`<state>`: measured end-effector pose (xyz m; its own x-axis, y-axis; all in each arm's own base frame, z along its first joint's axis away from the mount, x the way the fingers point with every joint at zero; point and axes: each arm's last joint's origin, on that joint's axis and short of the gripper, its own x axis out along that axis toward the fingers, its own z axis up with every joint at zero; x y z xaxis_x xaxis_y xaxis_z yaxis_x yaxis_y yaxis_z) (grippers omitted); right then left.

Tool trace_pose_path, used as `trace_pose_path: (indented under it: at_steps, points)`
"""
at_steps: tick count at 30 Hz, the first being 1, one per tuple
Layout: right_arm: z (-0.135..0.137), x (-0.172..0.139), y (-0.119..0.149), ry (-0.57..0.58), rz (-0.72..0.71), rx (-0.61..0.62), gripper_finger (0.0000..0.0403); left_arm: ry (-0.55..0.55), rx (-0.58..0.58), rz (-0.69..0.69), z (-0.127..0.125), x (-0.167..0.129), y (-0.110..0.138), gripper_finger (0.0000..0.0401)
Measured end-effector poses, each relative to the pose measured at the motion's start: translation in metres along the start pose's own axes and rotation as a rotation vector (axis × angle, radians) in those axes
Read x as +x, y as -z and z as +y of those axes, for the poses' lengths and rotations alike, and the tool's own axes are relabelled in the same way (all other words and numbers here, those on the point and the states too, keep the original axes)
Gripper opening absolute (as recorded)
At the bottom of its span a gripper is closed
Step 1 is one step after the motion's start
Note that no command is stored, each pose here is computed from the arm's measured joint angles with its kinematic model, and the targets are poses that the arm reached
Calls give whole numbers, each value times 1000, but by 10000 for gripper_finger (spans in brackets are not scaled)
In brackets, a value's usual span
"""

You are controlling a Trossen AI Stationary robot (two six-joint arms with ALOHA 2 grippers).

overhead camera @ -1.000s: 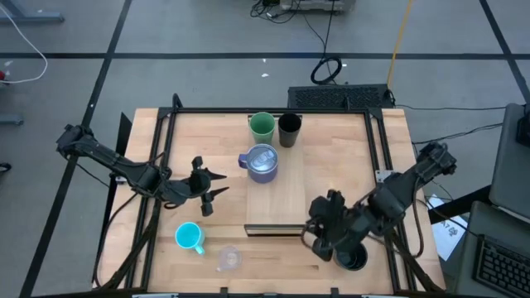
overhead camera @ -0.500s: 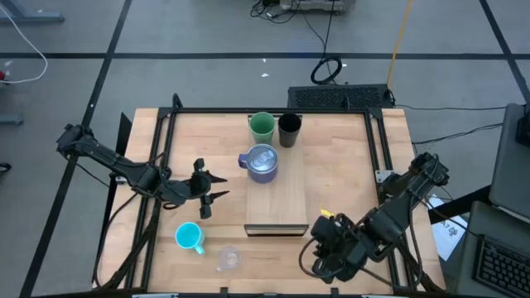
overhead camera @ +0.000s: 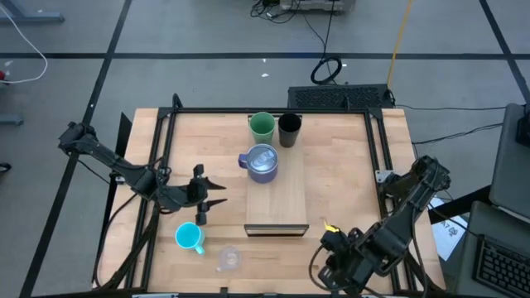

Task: Stack small to large cups/mugs on shelf
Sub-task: Put the black mug on the shelf

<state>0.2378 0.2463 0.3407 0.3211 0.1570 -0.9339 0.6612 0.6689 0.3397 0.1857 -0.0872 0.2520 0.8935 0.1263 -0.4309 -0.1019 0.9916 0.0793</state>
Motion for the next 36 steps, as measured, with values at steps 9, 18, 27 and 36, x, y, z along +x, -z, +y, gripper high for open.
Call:
trace_pose_path:
  at_steps: [9, 18, 27, 36]
  points:
    - [-14, 33, 8, 104, 101, 113, 158, 1, 3, 0, 0, 0, 0, 170]
    - [-28, 53, 12, 196, 131, 192, 232, 0, 2, 0, 0, 0, 0, 170]
    - [-35, 65, 13, 232, 126, 212, 231, 0, 1, 0, 0, 0, 0, 170]
    - [-39, 73, 14, 233, 128, 207, 229, 0, 0, 0, 0, 0, 0, 170]
